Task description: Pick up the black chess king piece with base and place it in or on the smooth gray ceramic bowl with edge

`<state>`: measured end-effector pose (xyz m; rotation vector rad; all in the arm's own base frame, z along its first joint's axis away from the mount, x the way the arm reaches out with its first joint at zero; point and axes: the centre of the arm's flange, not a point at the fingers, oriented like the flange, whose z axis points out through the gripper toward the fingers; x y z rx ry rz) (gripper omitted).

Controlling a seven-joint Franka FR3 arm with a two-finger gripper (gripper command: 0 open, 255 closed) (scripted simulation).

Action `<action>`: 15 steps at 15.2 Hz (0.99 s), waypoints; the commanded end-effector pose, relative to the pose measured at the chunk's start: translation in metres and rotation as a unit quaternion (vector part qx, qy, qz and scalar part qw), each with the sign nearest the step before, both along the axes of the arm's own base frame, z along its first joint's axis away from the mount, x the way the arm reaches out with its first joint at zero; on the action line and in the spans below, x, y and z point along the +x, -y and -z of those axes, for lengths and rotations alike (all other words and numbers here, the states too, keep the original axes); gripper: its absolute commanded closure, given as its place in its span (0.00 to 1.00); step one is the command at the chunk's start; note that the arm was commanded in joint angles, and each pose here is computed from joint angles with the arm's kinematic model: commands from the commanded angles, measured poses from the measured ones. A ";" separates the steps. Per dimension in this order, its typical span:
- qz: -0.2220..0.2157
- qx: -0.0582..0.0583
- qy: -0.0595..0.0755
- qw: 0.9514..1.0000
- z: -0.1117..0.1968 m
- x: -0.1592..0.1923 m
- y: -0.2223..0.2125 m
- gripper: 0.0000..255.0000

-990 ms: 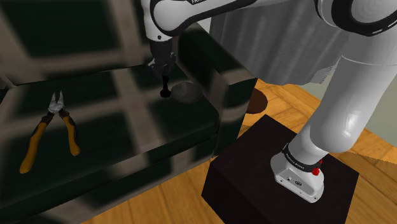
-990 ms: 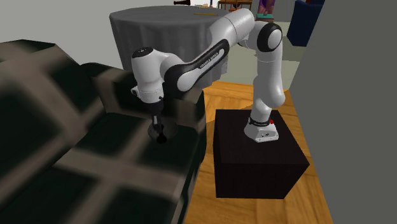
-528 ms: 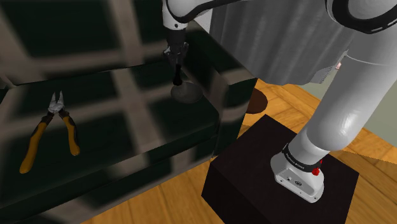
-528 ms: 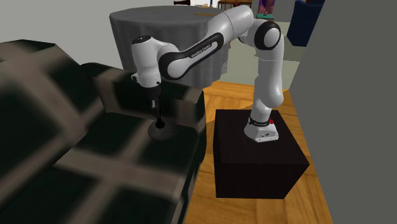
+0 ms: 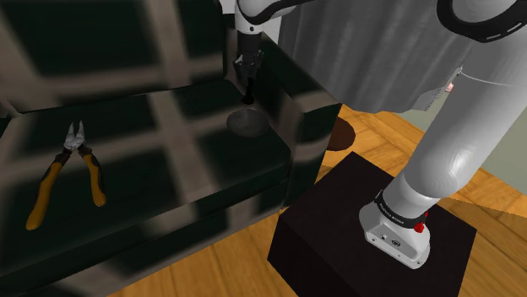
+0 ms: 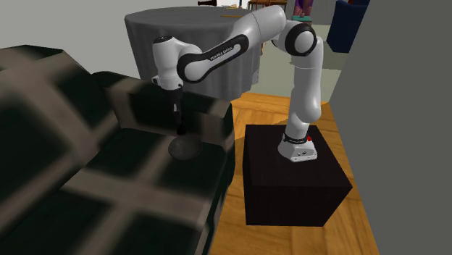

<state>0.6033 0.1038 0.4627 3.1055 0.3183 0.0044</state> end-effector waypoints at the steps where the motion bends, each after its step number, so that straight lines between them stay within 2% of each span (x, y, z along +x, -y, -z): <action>1: 0.000 0.000 0.000 1.000 0.010 0.000 0.001 1.00; 15: 0.000 0.000 0.000 1.000 0.083 0.000 0.001 1.00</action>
